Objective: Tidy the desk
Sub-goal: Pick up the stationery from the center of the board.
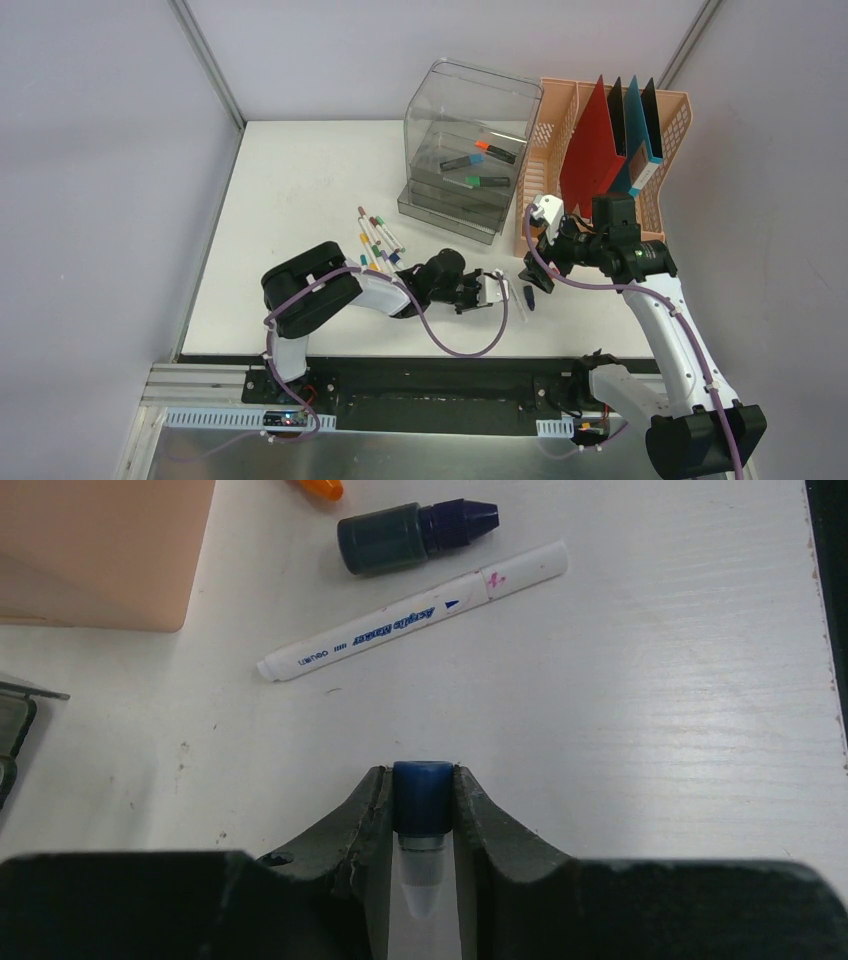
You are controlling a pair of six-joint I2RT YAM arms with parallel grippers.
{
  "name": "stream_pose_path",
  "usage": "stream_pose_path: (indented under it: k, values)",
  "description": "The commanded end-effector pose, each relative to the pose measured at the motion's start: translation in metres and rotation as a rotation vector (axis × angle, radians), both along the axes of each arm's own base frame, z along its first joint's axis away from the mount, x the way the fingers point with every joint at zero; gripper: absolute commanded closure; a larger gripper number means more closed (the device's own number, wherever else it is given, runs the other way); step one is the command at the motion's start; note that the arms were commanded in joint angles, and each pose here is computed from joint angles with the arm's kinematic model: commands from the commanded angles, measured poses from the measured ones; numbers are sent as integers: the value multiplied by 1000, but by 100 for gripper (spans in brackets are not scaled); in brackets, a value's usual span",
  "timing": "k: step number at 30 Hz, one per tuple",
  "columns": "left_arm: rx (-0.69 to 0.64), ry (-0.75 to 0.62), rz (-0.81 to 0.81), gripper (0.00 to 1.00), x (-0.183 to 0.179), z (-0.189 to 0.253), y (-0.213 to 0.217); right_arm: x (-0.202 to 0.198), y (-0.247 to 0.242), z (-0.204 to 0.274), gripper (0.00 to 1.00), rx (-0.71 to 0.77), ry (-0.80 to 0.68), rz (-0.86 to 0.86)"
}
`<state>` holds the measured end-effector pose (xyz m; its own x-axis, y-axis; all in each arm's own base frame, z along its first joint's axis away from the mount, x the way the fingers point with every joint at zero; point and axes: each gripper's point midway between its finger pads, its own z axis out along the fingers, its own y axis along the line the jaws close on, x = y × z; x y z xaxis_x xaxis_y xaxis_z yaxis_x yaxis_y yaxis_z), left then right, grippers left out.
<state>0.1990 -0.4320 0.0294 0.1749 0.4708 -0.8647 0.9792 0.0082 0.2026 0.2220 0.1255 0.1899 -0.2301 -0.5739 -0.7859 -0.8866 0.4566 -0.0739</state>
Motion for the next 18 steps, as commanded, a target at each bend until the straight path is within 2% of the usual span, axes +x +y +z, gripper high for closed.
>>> stream_pose_path:
  k: [1,5,8,12,14,18]
  values:
    - [-36,-3,65,100,4,5,5,-1,2,8,1,23,-36,23]
    - [-106,24,158,100,8,20,13,-1,2,7,1,23,-31,21]
    - [-172,97,269,100,12,33,21,-1,2,8,1,24,-32,22]
    - [-222,262,416,100,18,48,34,-1,3,7,1,24,-30,23]
    - [-204,374,477,100,20,52,42,-1,2,7,1,24,-29,23]
    - [-202,562,513,100,28,70,53,-1,3,7,1,25,-27,24]
